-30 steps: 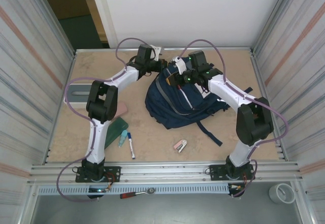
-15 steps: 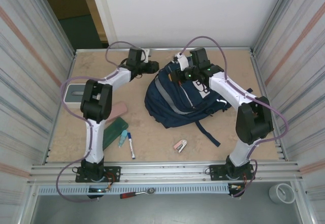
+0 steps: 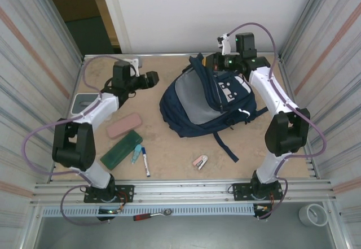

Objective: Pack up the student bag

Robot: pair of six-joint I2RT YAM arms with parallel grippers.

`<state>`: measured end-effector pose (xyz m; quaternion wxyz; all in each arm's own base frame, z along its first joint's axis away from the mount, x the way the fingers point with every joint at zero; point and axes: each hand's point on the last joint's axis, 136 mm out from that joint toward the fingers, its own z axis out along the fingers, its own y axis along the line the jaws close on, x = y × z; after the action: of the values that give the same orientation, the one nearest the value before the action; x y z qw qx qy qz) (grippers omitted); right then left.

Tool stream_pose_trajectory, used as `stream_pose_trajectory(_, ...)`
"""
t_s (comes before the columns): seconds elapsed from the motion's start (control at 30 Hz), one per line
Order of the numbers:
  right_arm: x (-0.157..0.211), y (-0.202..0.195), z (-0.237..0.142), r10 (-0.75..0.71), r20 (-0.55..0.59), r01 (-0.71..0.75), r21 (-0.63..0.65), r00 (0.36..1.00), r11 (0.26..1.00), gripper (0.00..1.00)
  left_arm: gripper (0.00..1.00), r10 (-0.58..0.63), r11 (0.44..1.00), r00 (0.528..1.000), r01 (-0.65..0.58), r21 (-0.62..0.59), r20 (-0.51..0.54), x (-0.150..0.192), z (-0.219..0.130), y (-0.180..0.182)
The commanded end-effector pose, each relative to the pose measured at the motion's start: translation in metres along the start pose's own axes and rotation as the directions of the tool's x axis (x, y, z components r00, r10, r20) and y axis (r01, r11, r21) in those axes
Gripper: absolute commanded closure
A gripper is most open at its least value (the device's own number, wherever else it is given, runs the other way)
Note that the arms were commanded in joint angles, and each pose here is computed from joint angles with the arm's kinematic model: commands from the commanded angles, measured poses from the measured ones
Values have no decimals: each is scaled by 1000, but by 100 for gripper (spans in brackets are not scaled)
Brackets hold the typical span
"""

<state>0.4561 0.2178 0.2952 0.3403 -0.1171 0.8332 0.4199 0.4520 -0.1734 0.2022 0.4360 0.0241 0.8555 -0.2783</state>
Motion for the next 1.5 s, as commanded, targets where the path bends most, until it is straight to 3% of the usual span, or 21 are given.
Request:
stream_pose_trajectory(0.0,-24,51,-5,-4,32,10,-195,999,981,100,19,38,999,998,-36,36,-46,20,-2,-26)
stream_pose_trajectory(0.17,-21,68,9,-1,10,3,-248,1000,969,100,16,126,991,985,-121,51,-114,43,14,-49)
stream_pose_trajectory(0.33,-22,71,5,2,3,-2,-265,1000,964,100,19,156,981,964,-176,-78,-213,56,46,-20)
stream_pose_trajectory(0.43,-28,66,-7,7,19,-2,-261,1000,965,100,31,167,964,950,-213,-157,-263,67,60,3)
stream_pose_trajectory(0.57,-38,48,-21,30,45,-18,-236,999,971,100,60,129,966,950,-186,-182,-284,78,63,20)
stream_pose_trajectory(0.67,-44,24,-29,63,68,-49,-191,996,980,100,74,96,973,959,-147,-179,-266,85,55,27)
stream_pose_trajectory(0.8,-49,-3,-33,92,94,-78,-140,991,987,100,82,69,978,958,-119,-169,-277,96,45,31)
stream_pose_trajectory(0.97,-58,-24,-31,134,116,-118,-137,984,983,100,85,38,980,959,-91,-176,-281,110,34,36)
stream_pose_trajectory(1.13,-61,-21,-17,141,102,-122,-172,985,977,100,80,4,995,964,-31,-98,-268,115,25,20)
stream_pose_trajectory(1.3,-51,-9,10,128,45,-116,-209,991,971,100,50,12,998,977,-23,-50,-213,101,5,4)
stream_pose_trajectory(1.37,-45,-8,19,128,24,-120,-218,991,969,100,37,35,996,982,-50,-79,-188,96,-11,5)
stream_pose_trajectory(1.47,-37,-3,29,123,-3,-120,-233,992,965,100,28,59,983,982,-88,-158,-181,97,-45,14)
